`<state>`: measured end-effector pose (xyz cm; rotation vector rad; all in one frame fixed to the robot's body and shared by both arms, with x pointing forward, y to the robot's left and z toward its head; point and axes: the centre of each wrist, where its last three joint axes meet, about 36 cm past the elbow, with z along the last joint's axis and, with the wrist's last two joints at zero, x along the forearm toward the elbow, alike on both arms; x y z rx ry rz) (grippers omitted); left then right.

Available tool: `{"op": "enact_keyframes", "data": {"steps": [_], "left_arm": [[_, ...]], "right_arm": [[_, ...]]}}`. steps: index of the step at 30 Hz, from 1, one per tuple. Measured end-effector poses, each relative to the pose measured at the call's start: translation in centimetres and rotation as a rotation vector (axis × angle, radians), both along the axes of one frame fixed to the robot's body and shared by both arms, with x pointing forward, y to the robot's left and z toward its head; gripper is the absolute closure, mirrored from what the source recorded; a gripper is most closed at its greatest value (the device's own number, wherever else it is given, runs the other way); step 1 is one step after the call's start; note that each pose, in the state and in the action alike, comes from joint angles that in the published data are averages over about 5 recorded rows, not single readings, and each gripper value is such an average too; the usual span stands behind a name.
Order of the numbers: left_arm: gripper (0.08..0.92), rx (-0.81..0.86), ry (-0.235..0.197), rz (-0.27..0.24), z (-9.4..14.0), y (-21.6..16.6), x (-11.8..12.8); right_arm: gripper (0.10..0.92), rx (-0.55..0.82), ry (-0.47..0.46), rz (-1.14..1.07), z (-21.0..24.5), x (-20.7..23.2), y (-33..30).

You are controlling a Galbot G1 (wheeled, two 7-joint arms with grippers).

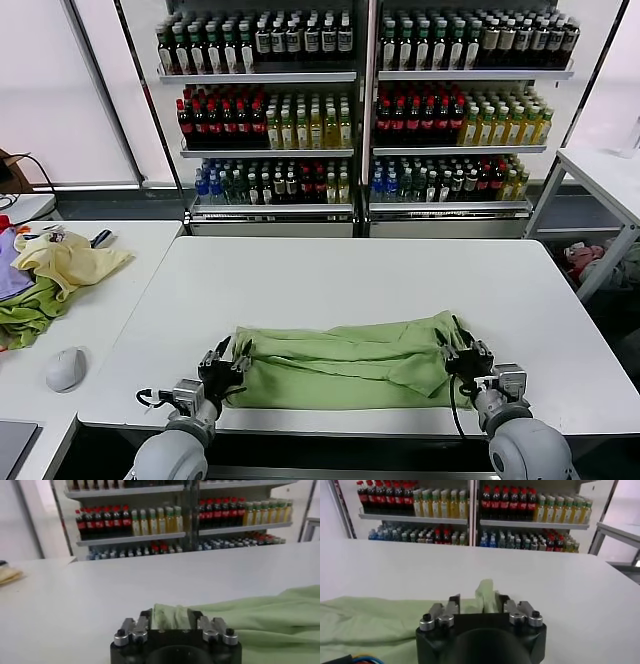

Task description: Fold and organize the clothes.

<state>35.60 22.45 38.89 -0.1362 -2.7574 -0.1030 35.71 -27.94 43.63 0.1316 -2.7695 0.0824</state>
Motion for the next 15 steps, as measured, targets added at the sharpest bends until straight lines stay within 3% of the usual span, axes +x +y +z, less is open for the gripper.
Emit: {"op": "enact_keyframes", "data": {"steps": [5,8,15], "left_arm": [[0.247,-0.008,0.027,0.045,-0.4,-1.3,-0.4],[0.192,-0.012,0.044,0.072,-0.6,-2.0,-0.2],[0.179,-0.014,0.089,0.110,-1.1,-2.7,0.1]], "right_arm": [[0.228,-0.005,0.003,0.009,-0.1,-0.5,0.2],[0.204,-0.008,0.003,0.014,0.0,-0.7,0.2],[0.200,-0.014,-0.005,0.022,0.4,-1.1,0.0]]}}
